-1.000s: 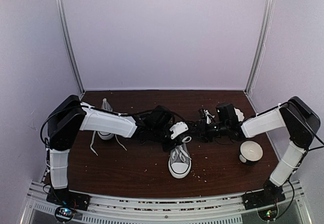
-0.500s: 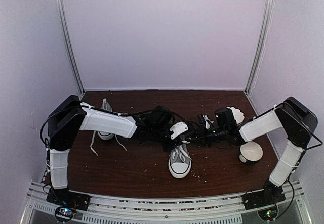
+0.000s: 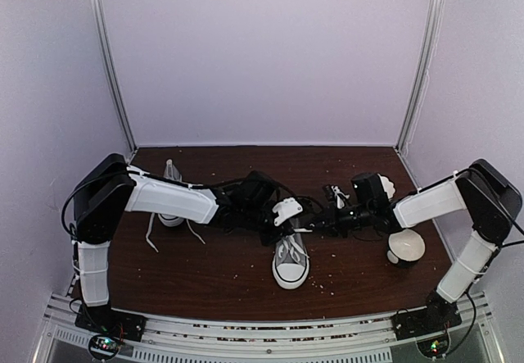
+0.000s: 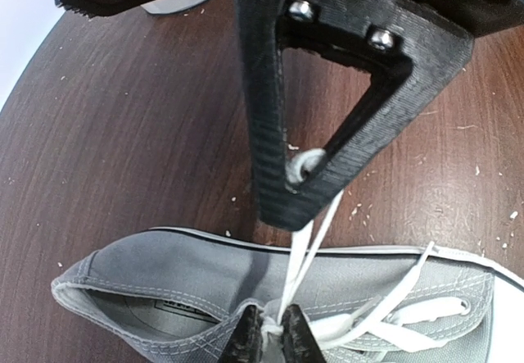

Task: Tie the shoes
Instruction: Pull a loop with the shoelace from the loop with the shoelace, then pick up the loop with the shoelace from the shoe.

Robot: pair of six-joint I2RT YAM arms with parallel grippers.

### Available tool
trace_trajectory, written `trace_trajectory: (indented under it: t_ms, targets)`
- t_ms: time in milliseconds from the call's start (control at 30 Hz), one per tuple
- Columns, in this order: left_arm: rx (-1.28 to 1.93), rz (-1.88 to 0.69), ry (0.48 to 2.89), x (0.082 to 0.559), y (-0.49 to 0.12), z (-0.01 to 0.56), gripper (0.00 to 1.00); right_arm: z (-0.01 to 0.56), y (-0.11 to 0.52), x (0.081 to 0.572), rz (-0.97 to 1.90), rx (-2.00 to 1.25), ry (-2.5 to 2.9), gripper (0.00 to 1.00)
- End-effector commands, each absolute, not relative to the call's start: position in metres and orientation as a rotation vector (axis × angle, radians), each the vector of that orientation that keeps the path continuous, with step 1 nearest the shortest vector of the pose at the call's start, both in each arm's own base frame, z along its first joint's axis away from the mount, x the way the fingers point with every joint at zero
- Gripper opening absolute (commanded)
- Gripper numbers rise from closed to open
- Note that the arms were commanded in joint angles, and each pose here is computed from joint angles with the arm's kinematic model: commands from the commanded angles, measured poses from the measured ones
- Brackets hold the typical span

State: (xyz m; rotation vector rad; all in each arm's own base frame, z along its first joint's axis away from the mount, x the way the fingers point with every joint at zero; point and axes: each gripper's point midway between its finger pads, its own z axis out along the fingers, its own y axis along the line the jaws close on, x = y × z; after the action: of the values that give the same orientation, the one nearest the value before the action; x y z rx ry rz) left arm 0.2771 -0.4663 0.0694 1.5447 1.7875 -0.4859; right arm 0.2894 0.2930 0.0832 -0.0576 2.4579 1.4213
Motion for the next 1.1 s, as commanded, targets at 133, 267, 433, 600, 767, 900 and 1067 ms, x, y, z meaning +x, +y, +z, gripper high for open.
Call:
trace_trajectory:
  t_ms: [133, 267, 433, 600, 767, 900, 1067]
  targets:
    - [1.567, -0.380, 1.925, 0.287, -0.424, 0.038, 0.09, 0.075, 0.271, 0.283, 1.338, -0.081, 2.508, 0.00]
    - [1.575, -0.386, 1.922, 0.286, -0.423, 0.036, 0.09, 0.073, 0.272, 0.285, 1.333, -0.080, 2.508, 0.00]
    - [1.583, -0.521, 1.818, 0.279, -0.443, 0.068, 0.23, 0.077, 0.287, 0.286, 1.356, -0.124, 2.499, 0.00]
    - [1.565, -0.569, 1.752, 0.283, -0.453, 0.098, 0.41, 0.081, 0.293, 0.289, 1.381, -0.131, 2.481, 0.00]
    - [1.670, -0.733, 1.684, 0.252, -0.427, 0.104, 0.54, 0.081, 0.292, 0.287, 1.371, -0.158, 2.491, 0.00]
    - [1.697, -0.782, 1.663, 0.244, -0.401, 0.110, 0.67, 0.079, 0.293, 0.288, 1.368, -0.167, 2.497, 0.00]
    - [1.699, -0.723, 1.742, 0.259, -0.402, 0.091, 0.67, 0.080, 0.294, 0.289, 1.369, -0.171, 2.496, 0.00]
